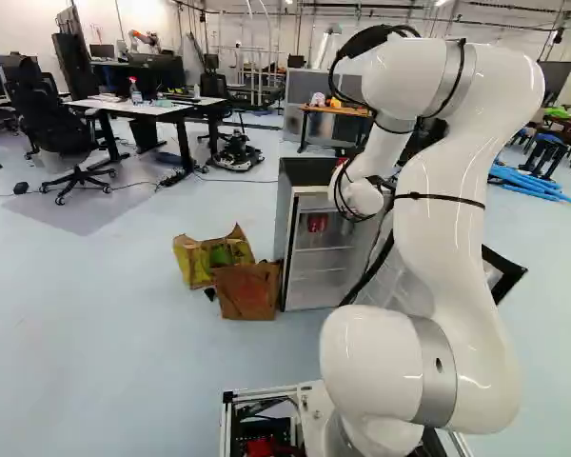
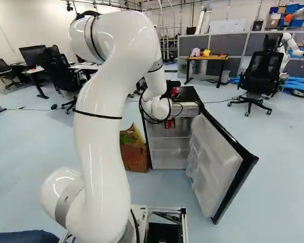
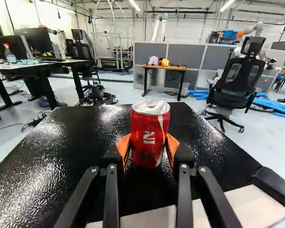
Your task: Grab a drink from the fridge
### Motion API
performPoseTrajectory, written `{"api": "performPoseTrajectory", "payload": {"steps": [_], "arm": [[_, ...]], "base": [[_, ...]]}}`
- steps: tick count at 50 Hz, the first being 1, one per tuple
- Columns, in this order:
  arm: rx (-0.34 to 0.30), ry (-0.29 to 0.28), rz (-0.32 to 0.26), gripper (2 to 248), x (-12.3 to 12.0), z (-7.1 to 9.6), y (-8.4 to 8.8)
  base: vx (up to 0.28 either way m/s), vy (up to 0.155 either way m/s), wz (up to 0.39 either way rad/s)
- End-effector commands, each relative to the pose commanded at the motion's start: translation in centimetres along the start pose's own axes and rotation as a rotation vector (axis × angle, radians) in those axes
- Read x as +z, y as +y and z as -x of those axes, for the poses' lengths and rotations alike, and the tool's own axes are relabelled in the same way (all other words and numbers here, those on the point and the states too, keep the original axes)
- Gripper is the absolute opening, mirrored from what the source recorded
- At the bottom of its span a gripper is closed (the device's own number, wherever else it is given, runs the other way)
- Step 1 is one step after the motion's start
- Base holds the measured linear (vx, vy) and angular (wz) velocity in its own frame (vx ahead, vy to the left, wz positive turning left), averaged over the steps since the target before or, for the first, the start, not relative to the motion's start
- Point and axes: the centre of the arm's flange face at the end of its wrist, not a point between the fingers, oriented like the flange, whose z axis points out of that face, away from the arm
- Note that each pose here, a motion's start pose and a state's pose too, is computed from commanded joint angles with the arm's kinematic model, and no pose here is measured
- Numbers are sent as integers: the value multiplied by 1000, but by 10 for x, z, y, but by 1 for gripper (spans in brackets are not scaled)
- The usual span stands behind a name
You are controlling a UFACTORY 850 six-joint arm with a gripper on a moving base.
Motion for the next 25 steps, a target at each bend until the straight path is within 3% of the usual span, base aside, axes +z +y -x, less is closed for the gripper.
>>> {"api": "performPoseTrajectory", "payload": {"steps": [2, 3, 8, 9, 13, 14, 18, 19, 25], "arm": [[0, 0, 0, 115, 0, 0, 0], [0, 0, 0, 149, 0, 0, 0], [0, 0, 0, 149, 0, 0, 0], [0, 0, 0, 185, 0, 0, 0], [0, -1, 0, 185, -1, 0, 0], [0, -1, 0, 221, -1, 0, 0], [1, -4, 2, 221, -5, 0, 1], [1, -5, 2, 247, -6, 0, 1], [3, -13, 6, 247, -16, 0, 2]], "base": [[0, 0, 0], [0, 0, 0], [0, 0, 0], [0, 0, 0], [0, 0, 0], [0, 0, 0], [0, 0, 0], [0, 0, 0], [0, 0, 0]]}}
